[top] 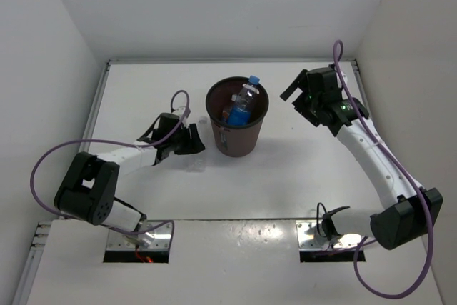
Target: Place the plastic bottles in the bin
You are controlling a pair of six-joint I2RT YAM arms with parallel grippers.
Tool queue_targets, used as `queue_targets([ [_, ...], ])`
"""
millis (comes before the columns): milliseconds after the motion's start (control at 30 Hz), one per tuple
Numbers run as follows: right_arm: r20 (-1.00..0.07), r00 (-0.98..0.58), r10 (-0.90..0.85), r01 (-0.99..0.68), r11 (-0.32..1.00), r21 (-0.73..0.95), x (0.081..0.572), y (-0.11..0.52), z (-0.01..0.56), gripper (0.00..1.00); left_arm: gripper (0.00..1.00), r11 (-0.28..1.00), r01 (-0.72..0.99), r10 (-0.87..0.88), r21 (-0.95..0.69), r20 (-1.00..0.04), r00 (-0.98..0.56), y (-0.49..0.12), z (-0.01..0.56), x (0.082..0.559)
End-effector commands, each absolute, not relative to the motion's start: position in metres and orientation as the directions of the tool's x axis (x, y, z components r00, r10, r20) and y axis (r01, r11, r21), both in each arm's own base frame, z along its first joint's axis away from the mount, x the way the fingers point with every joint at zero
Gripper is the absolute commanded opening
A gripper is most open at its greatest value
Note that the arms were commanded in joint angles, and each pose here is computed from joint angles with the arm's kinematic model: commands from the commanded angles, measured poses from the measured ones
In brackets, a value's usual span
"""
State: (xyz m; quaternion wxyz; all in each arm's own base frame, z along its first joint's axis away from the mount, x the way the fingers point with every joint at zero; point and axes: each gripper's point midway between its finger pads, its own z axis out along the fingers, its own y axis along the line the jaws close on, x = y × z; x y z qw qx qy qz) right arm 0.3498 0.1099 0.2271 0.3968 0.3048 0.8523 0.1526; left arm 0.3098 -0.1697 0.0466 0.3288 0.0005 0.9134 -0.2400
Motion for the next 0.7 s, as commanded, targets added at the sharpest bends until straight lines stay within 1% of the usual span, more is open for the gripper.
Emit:
queue_targets([
  [0,-0.575,-0.485,0.658,0.395,0.752,0.527,0.351,0.109,0.231,1.0,0.45,0.905,0.172,-0.126,-0.388,-0.633,-0.763,-0.164,0.05,0.311],
  [67,-0.578,-0.48,0.66,0.391,0.751,0.533,0.352,0.109,0.233,1.0,0.42,0.922,0.16,-0.12,-0.352,-0.654,-0.747,-0.157,0.057,0.318],
  [133,-0.571,-0.485,0.663,0.398,0.748,0.531,0.352,0.107,0.229,1.0,0.38,0.952,0.133,-0.102,-0.276,-0.694,-0.712,-0.145,0.067,0.332],
  [167,-0.571,-0.485,0.663,0.398,0.748,0.531,0.352,0.107,0.229,1.0,0.35,0.966,0.097,-0.107,-0.239,-0.713,-0.693,-0.134,0.073,0.341],
  [267,-0.564,-0.496,0.661,0.398,0.75,0.529,0.35,0.108,0.225,1.0,0.32,0.98,-0.001,-0.152,-0.197,-0.752,-0.641,-0.106,0.092,0.361],
  [367,-0.559,-0.495,0.665,0.401,0.746,0.532,0.35,0.107,0.225,1.0,0.31,0.977,-0.065,-0.2,-0.201,-0.784,-0.588,-0.09,0.113,0.38],
  [467,-0.556,-0.494,0.668,0.412,0.743,0.527,0.35,0.103,0.221,1.0,0.29,0.961,-0.123,-0.277,-0.249,-0.823,-0.495,-0.081,0.152,0.404],
  [500,-0.556,-0.494,0.668,0.412,0.743,0.527,0.35,0.103,0.221,1.0,0.29,0.955,-0.136,-0.296,-0.263,-0.846,-0.444,-0.08,0.175,0.418],
  [567,-0.556,-0.494,0.668,0.412,0.743,0.527,0.35,0.103,0.221,1.0,0.29,0.952,-0.145,-0.305,-0.269,-0.865,-0.399,-0.079,0.198,0.432],
  [600,-0.552,-0.5,0.668,0.408,0.743,0.53,0.35,0.104,0.221,1.0,0.29,0.951,-0.165,-0.303,-0.261,-0.89,-0.339,-0.074,0.227,0.445],
  [667,-0.552,-0.493,0.672,0.415,0.739,0.53,0.351,0.101,0.219,1.0,0.29,0.944,-0.206,-0.31,-0.256,-0.903,-0.298,-0.065,0.245,0.459],
])
